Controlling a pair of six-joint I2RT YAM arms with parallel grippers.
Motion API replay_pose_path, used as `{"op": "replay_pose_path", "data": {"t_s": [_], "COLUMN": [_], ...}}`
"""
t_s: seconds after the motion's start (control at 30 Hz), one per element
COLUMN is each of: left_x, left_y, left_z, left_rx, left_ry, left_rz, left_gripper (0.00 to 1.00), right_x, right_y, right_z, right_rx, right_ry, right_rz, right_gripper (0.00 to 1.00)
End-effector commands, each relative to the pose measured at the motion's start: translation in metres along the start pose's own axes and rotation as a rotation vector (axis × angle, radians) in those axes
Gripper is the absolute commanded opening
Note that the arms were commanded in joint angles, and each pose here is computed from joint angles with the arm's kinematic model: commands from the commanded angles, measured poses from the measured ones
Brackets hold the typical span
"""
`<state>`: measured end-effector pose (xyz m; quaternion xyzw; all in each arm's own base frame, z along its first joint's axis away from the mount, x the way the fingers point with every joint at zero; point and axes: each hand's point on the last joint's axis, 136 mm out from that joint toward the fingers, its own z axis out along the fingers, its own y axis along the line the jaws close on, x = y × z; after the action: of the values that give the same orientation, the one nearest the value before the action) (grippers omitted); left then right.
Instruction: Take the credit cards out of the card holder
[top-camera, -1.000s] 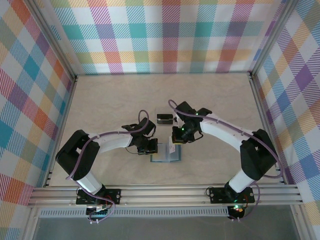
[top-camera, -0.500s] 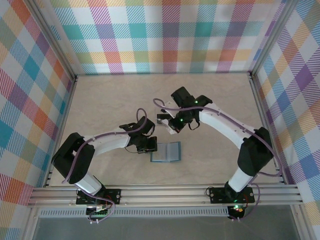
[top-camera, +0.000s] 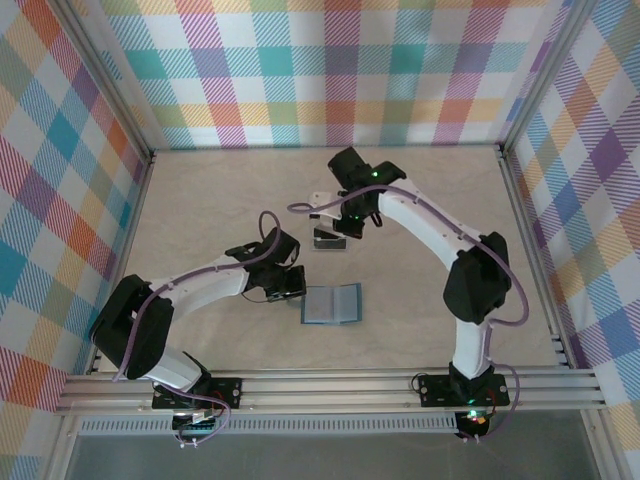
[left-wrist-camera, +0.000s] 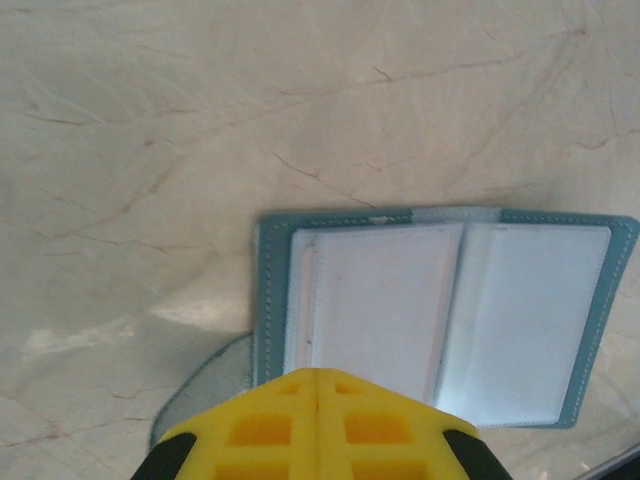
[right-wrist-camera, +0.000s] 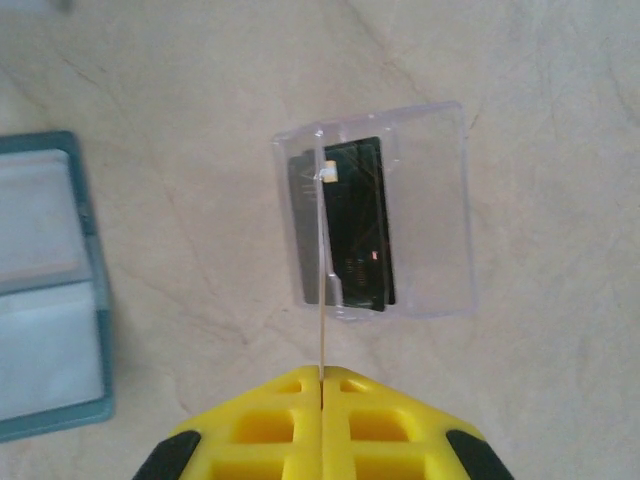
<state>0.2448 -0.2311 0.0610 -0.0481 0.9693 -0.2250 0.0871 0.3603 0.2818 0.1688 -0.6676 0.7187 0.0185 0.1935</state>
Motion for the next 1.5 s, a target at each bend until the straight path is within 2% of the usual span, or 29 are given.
{"op": "replay_pose_path", "data": {"t_s": [0.0,0.33,0.87,1.2,1.47], "left_x": [0.004,0.001,-0.002,0.001,0.000], "left_y": [0.011,0.016,0.016,0.016,0.017], "left_z": [-0.003,-0.002,0.009,0.013,0.012], "left_rx": [-0.024,-0.036,-0.010,0.002,0.004], "left_ry": [0.013,0.020,0.042,0.069,0.073], "left_rz": [-0.020,-0.029,-0.037,-0.033,-0.029], "left_gripper": [0.06,0.06,0.06,0.06,0.06], "right_x": [0.008,0.003,-0.006,-0.008,-0.015], "right_y": [-0.004,-0.024,-0.040,-0.027,-0.028], "right_z": [0.005,0.031,0.036,0.065,0.087], "right_rx": [-0.041,-0.062,-0.041,-0.120,-0.110], "right_ry": [0.045,0.072,0.095,0.097,0.102], "right_rz": [-0.095,-0.135,-0.191,-0.194,-0.195], "right_gripper": [0.00,0.00,0.00,0.00,0.01]}}
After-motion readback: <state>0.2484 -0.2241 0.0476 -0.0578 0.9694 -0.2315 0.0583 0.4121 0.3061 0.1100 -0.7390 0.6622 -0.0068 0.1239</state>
